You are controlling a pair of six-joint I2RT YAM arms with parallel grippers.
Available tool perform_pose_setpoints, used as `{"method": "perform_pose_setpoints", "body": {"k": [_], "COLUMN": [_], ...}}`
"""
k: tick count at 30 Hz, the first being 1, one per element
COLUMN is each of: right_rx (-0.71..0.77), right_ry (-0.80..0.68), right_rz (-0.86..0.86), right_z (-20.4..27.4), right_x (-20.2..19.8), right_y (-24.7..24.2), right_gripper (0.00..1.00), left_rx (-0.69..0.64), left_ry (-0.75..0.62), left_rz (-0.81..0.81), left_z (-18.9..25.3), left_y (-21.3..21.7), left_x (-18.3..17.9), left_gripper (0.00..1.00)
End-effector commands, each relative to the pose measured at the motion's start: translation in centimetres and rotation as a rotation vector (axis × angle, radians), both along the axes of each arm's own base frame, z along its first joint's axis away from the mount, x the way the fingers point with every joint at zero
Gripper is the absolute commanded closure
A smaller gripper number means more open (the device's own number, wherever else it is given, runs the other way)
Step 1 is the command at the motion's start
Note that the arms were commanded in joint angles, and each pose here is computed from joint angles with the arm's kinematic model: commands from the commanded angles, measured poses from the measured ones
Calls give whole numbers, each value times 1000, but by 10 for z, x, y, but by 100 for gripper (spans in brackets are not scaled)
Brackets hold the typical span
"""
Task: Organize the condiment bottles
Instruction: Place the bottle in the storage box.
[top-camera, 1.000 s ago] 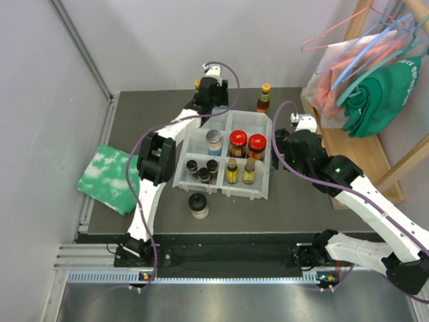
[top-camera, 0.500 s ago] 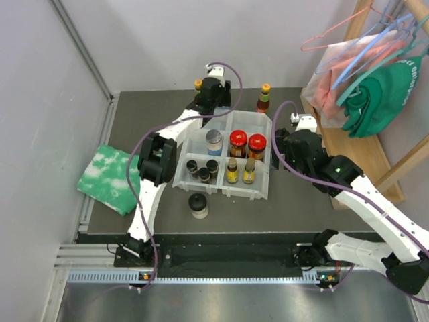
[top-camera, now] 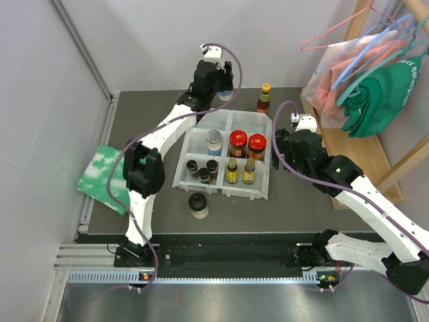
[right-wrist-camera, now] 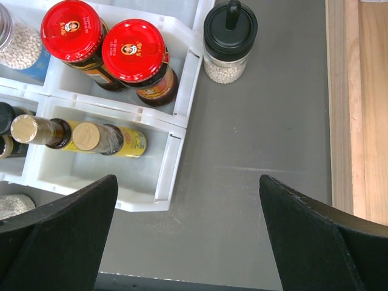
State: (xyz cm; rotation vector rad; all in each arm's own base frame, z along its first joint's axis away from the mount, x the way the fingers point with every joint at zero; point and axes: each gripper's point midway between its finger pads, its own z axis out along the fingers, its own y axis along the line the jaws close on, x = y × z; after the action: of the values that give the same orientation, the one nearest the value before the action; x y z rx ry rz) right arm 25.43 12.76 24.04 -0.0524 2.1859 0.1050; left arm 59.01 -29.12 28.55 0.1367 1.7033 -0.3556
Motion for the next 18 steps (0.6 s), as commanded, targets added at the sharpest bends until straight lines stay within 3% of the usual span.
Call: {"method": "perform_pose_setpoints", "body": {"k": [1,10,18], "right_rx": [49,45,62], "right_ry": [-49,-54,-53], "right_rz": [-5,3,5], "right_z": [16,16,16], "right_x": [2,1,1], "right_y": [1,0,3], "right_gripper": [1,1,1], "left_rx": [-105,-131,1], "left_ry": [-94,-10,121], "left_rz": [45,156,270], "left_z": [103,110,45], "left_y": [31,91,126], "left_x": [-53,-134,-156], "left_gripper": [100,100,100]}}
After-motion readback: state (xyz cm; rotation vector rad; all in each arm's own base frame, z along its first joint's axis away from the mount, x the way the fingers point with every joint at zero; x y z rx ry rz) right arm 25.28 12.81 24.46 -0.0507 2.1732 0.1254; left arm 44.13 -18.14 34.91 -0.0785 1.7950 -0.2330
